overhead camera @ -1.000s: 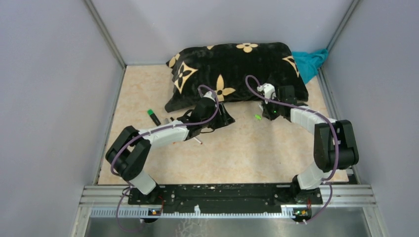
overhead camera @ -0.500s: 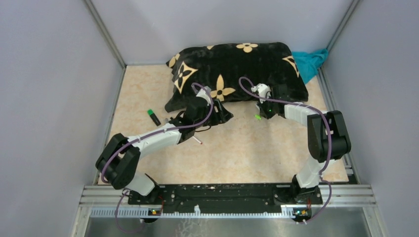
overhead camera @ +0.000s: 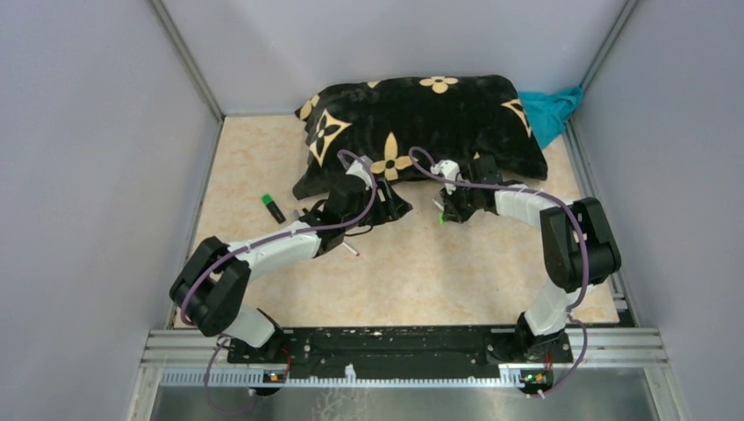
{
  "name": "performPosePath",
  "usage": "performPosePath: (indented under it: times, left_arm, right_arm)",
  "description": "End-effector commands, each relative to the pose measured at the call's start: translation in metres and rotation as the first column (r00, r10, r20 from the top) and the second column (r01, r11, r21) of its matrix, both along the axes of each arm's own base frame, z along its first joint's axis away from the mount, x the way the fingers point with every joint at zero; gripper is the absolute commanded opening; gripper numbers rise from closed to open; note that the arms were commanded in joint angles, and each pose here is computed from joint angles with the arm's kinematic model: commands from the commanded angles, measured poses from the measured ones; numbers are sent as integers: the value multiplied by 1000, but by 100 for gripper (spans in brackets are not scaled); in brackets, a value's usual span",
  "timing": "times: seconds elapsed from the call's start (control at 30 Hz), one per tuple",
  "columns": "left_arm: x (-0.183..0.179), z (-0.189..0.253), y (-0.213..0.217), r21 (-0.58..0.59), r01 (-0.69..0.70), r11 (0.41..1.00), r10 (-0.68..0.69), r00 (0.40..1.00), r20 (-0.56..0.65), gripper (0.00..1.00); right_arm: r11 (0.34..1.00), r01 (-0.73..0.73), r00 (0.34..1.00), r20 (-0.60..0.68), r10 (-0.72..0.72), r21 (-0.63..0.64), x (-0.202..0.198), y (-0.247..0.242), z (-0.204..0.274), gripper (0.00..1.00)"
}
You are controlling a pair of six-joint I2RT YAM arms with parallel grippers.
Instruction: Insert the pens into the pen caps
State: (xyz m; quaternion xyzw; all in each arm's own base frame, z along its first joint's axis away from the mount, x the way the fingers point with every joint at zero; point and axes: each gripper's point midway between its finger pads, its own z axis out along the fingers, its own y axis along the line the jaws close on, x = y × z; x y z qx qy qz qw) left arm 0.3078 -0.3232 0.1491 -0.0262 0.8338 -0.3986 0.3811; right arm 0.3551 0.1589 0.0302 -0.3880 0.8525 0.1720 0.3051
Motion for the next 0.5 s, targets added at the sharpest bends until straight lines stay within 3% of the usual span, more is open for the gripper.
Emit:
performPosePath:
  times: [0.0, 0.2, 0.47]
  left_arm:
    - [-4, -2, -4, -39, 24, 999, -25, 1000, -17, 70]
    - [-7, -9, -5, -32, 25, 999, -27, 998, -53, 69]
    - [-7, -11, -9, -8, 44, 999, -44, 996, -73, 69]
  right_arm:
    - [985, -84, 996, -23, 88, 153, -22, 38, 31, 0]
    - [968, -91, 992, -59, 108, 235, -32, 58, 53, 0]
    - [940, -110, 990, -53, 134, 323, -44, 41, 103, 0]
